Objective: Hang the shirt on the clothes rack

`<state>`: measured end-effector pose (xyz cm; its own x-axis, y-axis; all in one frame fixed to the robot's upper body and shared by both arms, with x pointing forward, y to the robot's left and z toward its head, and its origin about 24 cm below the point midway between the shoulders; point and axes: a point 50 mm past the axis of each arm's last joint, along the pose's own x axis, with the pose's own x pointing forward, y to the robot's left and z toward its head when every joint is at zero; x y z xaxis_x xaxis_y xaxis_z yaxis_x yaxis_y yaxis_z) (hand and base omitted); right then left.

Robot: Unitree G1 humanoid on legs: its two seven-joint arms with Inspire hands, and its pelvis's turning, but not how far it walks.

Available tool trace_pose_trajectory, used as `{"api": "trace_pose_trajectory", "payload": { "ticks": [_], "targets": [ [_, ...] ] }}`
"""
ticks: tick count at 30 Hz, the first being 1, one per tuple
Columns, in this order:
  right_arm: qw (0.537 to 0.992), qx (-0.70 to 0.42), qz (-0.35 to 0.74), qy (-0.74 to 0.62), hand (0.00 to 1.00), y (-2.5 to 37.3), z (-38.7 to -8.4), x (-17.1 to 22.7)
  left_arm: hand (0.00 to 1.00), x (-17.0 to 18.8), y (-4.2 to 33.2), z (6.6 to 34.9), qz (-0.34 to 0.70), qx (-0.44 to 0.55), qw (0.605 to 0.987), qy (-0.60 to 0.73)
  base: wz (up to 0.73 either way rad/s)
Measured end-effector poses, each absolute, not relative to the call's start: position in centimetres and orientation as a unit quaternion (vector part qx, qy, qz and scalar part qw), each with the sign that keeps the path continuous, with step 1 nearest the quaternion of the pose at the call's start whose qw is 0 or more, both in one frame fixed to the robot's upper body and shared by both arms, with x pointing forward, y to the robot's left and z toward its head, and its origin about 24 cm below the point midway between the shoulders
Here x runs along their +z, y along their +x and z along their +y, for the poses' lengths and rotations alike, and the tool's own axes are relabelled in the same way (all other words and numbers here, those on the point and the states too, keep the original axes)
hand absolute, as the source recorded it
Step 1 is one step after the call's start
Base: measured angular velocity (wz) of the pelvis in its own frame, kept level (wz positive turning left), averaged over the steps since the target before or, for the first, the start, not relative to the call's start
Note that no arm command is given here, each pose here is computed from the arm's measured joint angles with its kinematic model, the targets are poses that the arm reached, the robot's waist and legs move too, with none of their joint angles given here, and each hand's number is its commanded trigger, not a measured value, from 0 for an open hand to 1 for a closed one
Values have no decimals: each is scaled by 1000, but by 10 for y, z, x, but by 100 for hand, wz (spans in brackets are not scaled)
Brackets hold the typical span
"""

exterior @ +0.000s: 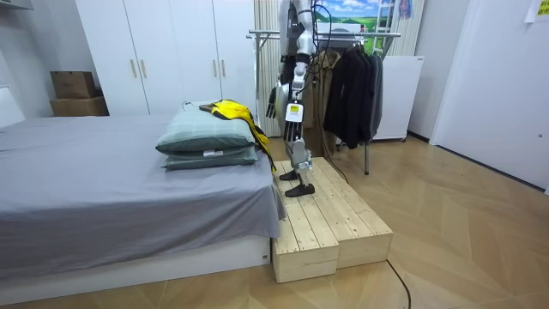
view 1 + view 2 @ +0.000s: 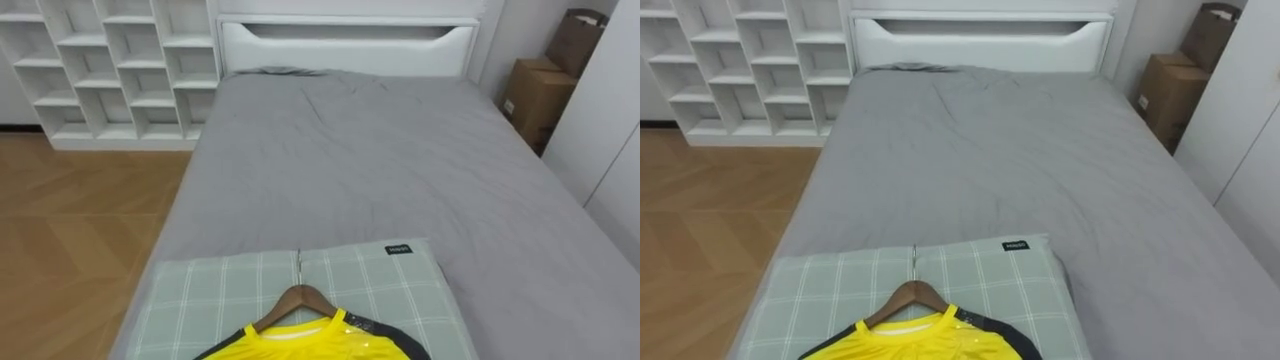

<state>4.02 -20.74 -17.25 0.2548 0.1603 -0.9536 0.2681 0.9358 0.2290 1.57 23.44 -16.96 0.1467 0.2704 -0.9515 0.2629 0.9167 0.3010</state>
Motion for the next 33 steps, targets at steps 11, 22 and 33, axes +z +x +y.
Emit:
{"api": "trace_pose_trajectory", "payload": {
  "ticks": [11,22,33],
  "targets": [
    [770,-45,614,165,0,39,-209,-173,0,-168,15,237,648,32,728,222,1],
    [768,-55,619,158,0,39,-210,-173,0,-159,31,255,602,146,740,261,0],
    [766,-58,624,145,0,40,-212,-173,0,-143,50,276,523,280,737,323,0]
  ]
}}
